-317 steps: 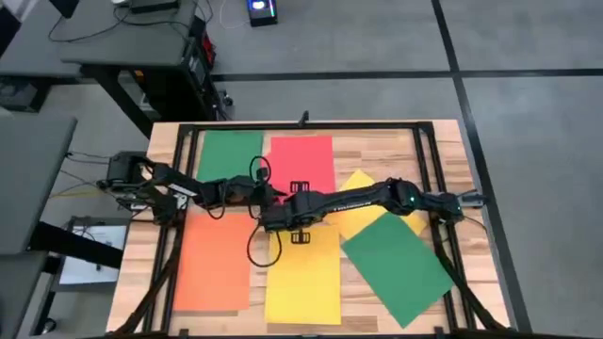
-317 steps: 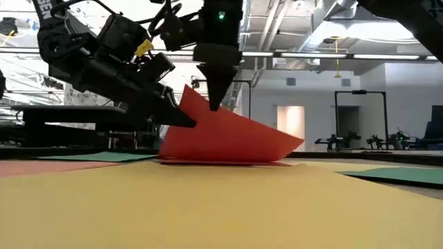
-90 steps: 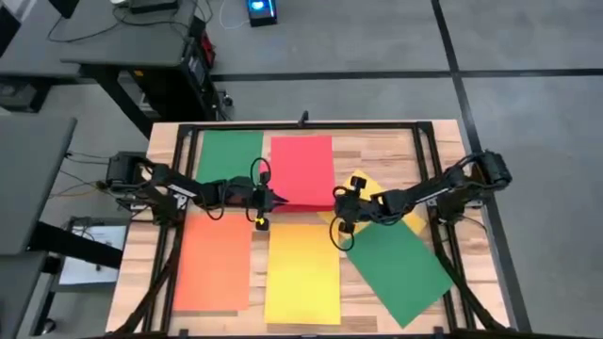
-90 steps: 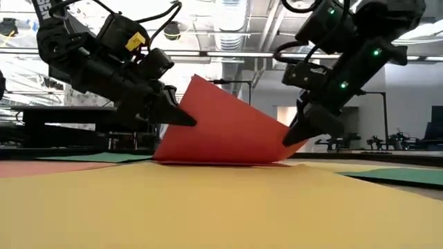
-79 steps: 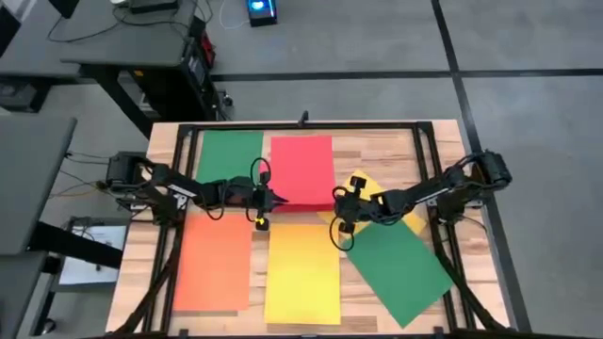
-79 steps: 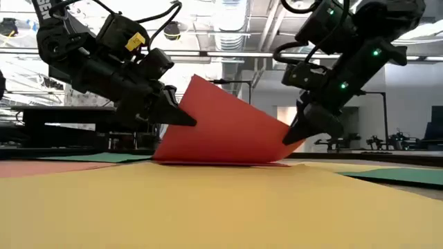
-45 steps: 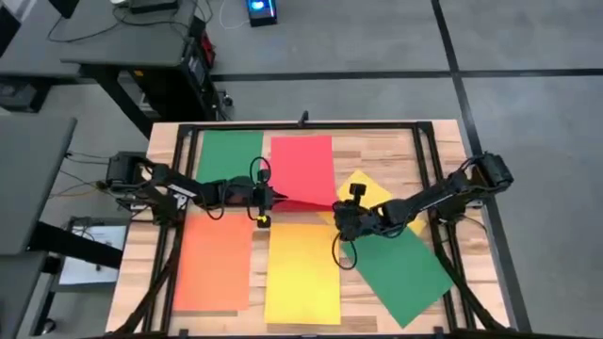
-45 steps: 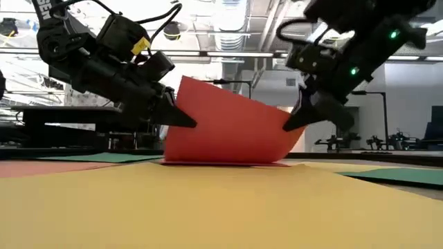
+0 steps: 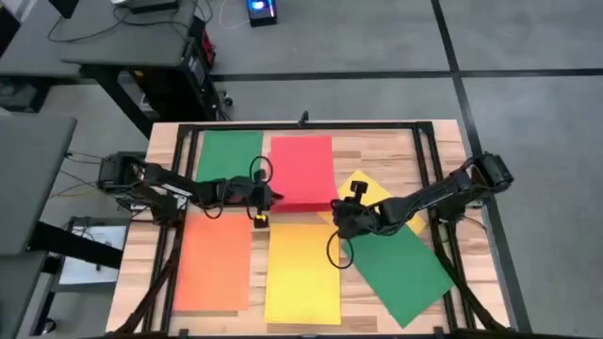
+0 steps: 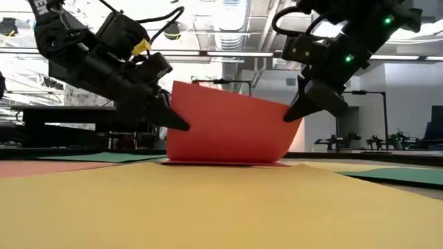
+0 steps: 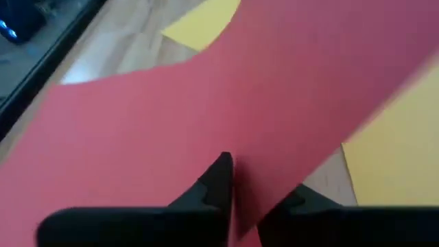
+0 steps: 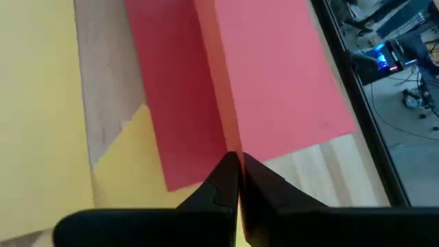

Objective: Organize paper
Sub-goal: Stack the pink paper on top of the pink paper

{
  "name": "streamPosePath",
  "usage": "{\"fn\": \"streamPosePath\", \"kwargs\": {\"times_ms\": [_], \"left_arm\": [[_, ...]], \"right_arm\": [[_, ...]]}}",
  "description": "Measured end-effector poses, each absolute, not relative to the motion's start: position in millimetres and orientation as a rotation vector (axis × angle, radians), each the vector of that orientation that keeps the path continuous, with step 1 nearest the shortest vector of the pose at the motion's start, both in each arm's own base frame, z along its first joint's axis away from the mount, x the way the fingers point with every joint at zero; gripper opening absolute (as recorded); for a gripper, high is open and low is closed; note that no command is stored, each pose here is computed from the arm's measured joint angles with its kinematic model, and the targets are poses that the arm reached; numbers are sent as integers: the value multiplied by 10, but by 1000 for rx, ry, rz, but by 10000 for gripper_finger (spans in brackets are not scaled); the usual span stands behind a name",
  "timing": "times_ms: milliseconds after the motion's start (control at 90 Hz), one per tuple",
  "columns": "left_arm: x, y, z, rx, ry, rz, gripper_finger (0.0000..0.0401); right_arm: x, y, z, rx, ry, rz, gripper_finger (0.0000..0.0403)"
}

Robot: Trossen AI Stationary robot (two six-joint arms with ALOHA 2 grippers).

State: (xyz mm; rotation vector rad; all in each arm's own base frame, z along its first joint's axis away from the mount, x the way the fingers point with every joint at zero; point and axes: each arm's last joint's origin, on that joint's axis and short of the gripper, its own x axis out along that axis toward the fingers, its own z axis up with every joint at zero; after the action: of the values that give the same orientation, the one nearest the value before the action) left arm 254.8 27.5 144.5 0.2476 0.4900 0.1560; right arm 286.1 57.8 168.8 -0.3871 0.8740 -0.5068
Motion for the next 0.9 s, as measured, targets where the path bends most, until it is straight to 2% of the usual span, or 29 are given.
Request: {"fn": "streamPosePath", "kwargs": {"times_ms": [178, 311, 489, 900], "left_arm": [[2510, 284, 1650, 208, 531, 209, 91], [2422, 284, 1810, 178, 548, 245, 113], [2258, 255, 2031, 133, 537, 257, 118], [2052, 31, 2402, 123, 342, 175, 118]], "right_arm": [[2865, 585, 1684, -373, 878, -487, 0], [2876, 588, 1689, -363, 867, -482, 0], [2901, 609, 1696, -326, 855, -433, 0], [2939, 643, 1702, -254, 847, -318, 0]]}}
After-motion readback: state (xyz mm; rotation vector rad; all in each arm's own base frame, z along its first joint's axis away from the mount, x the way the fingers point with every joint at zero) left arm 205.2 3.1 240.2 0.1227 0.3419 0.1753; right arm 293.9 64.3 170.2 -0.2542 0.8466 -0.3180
